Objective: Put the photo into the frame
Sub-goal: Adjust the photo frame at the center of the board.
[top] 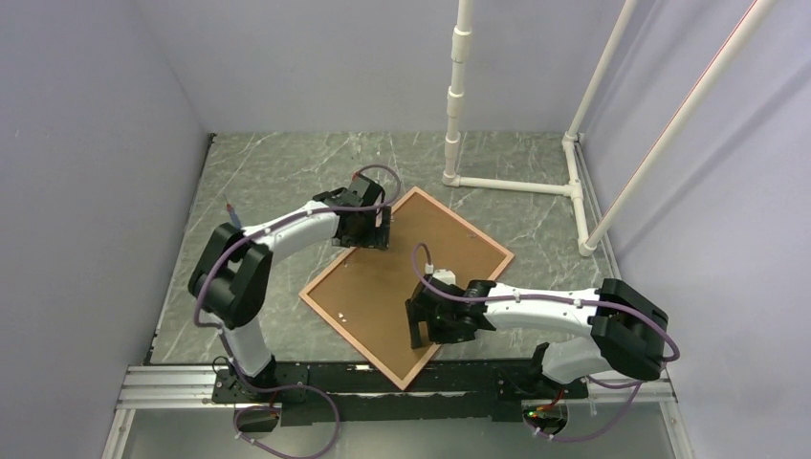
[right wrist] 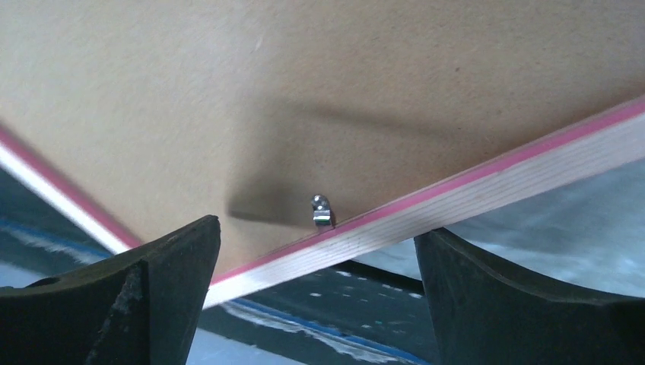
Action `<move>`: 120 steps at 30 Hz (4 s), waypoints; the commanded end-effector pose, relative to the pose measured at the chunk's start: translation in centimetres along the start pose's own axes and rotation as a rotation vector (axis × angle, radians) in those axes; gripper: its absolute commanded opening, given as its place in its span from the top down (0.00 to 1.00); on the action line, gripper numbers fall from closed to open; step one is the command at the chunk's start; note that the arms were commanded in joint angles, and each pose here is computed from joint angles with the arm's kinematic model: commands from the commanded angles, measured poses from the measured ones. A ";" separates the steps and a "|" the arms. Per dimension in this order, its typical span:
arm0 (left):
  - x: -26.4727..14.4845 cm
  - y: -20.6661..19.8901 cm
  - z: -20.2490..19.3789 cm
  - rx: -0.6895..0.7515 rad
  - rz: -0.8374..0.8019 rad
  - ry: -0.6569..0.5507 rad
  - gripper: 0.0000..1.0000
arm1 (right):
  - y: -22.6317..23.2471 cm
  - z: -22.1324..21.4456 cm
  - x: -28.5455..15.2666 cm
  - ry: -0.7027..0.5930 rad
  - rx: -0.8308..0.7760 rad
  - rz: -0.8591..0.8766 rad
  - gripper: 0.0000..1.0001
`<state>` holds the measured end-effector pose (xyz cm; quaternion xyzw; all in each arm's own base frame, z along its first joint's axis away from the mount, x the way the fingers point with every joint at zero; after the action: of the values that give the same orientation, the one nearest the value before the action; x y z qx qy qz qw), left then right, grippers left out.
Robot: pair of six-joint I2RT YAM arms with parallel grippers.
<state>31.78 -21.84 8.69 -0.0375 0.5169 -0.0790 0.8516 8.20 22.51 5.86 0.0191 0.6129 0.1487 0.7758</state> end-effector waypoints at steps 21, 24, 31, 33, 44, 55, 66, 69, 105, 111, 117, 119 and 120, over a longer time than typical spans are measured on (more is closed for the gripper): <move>-10.8 5.9 -13.9 -0.305 -0.138 -0.043 0.04 | -2.6 17.5 -6.8 -0.345 0.034 0.140 0.00; -10.6 7.1 -15.5 -0.364 -0.111 -0.051 0.03 | -7.3 20.1 -5.8 -0.370 0.106 0.019 0.00; -9.0 7.2 -17.9 -0.430 -0.151 -0.008 0.03 | -15.1 24.0 -1.3 -0.314 0.243 -0.067 0.00; -8.4 6.8 -17.5 -0.430 -0.184 -0.027 0.03 | -15.5 24.8 0.1 -0.285 0.245 -0.045 0.00; -6.7 6.3 -15.8 -0.405 -0.191 -0.041 0.03 | -14.0 21.7 0.6 -0.204 0.235 0.096 0.00; -6.4 4.3 -11.8 -0.279 -0.245 -0.057 0.03 | -12.0 11.0 -2.9 -0.219 0.358 0.223 0.00; -4.7 1.4 -4.9 -0.202 -0.260 -0.053 0.04 | -13.2 9.2 -2.0 -0.237 0.453 0.138 0.00; -4.3 2.1 -4.5 -0.180 -0.196 -0.047 0.03 | -13.8 9.9 -2.5 -0.254 0.436 0.087 0.00; -4.2 4.9 -4.0 -0.161 0.014 -0.012 0.05 | -11.0 7.6 0.2 -0.157 0.362 0.041 0.01; -3.3 8.8 -4.9 -0.147 0.197 0.015 0.03 | -11.2 7.6 0.0 -0.172 0.359 0.028 0.00; -2.0 9.6 -3.9 -0.215 0.074 -0.005 0.06 | -11.3 7.7 0.3 -0.167 0.356 0.023 0.00; -1.5 10.0 -3.5 -0.223 0.078 0.001 0.07 | -11.3 7.6 0.3 -0.164 0.355 0.022 0.00; -1.2 10.3 -3.3 -0.227 0.081 0.006 0.07 | -11.3 7.6 0.4 -0.163 0.354 0.023 0.00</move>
<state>27.66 -11.17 6.96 -0.1002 0.5340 0.0399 0.8386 19.01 12.22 6.02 0.1553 0.5385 0.0330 0.8276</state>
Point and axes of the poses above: each gripper's point midway between its finger pads, its own x axis out along the fingers, its own y axis along the line the jaws close on, z = x × y, the point moved 4 cm from there along -x, back along the fingers, and after that the axes turned 2 degrees about -x, right-handed, at the moved point
